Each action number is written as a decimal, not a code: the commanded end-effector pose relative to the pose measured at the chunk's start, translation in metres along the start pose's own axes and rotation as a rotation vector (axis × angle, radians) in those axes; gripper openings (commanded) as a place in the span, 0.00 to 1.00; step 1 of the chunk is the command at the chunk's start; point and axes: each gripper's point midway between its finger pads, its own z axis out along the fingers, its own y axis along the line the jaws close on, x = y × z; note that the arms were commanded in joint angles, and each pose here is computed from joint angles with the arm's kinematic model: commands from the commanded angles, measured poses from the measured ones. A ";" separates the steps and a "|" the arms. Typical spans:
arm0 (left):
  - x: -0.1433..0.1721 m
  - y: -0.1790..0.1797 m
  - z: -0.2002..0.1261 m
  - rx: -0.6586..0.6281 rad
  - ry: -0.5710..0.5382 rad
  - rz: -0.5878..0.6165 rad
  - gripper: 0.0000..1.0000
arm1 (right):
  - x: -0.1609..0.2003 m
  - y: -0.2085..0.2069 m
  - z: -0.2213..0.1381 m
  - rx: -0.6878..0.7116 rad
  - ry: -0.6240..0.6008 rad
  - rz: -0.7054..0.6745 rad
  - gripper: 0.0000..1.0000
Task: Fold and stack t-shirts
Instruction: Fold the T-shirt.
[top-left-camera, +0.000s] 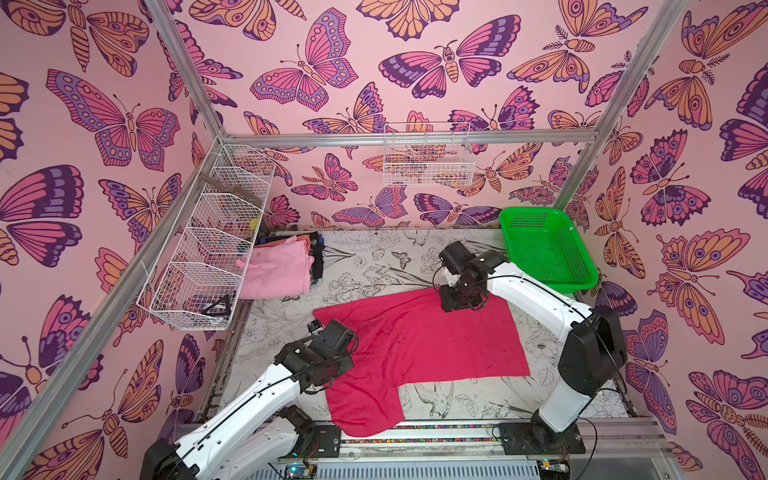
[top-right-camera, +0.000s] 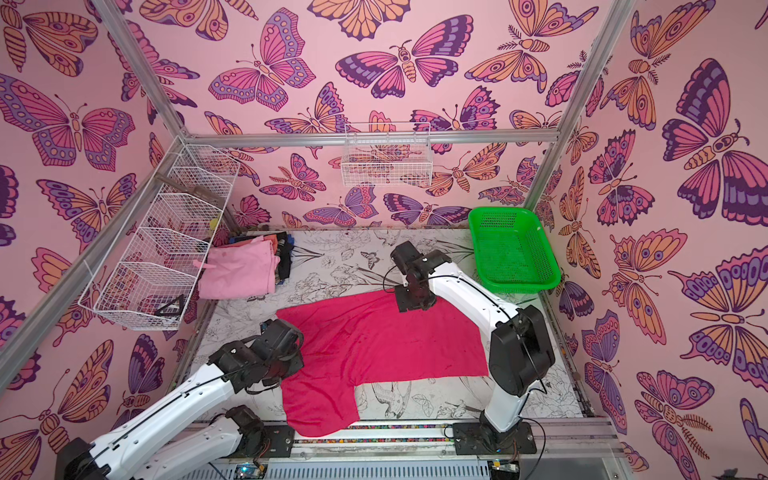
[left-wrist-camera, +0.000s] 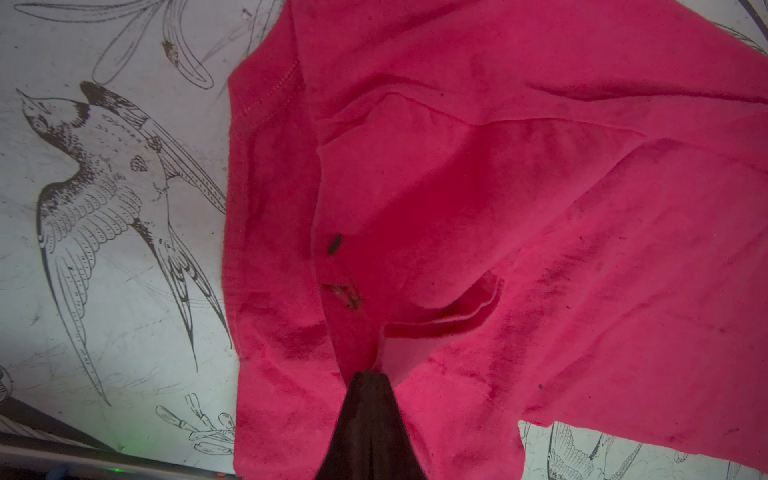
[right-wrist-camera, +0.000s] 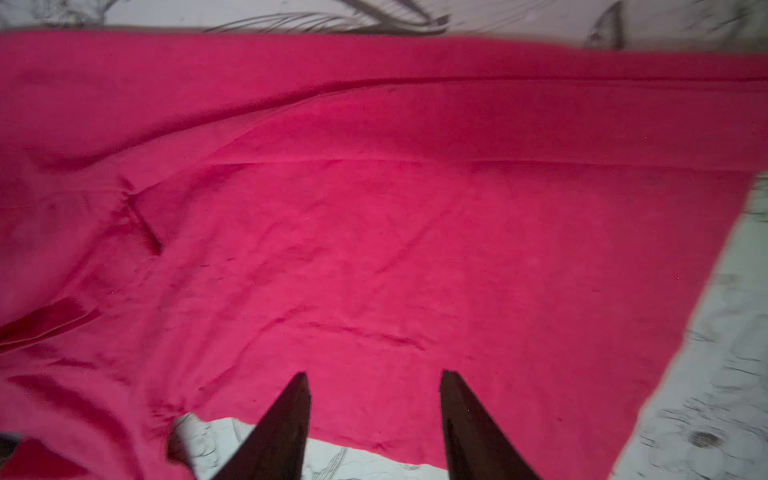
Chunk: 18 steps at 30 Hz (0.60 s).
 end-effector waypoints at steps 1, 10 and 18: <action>0.002 0.013 0.002 -0.048 -0.011 -0.004 0.00 | -0.004 0.053 0.026 -0.211 0.042 0.064 0.55; 0.001 0.014 0.006 -0.080 -0.013 0.006 0.00 | -0.006 0.119 0.057 -0.284 0.109 0.005 0.54; 0.000 0.013 0.008 -0.091 -0.012 0.014 0.00 | 0.000 0.150 0.067 -0.301 0.143 -0.029 0.45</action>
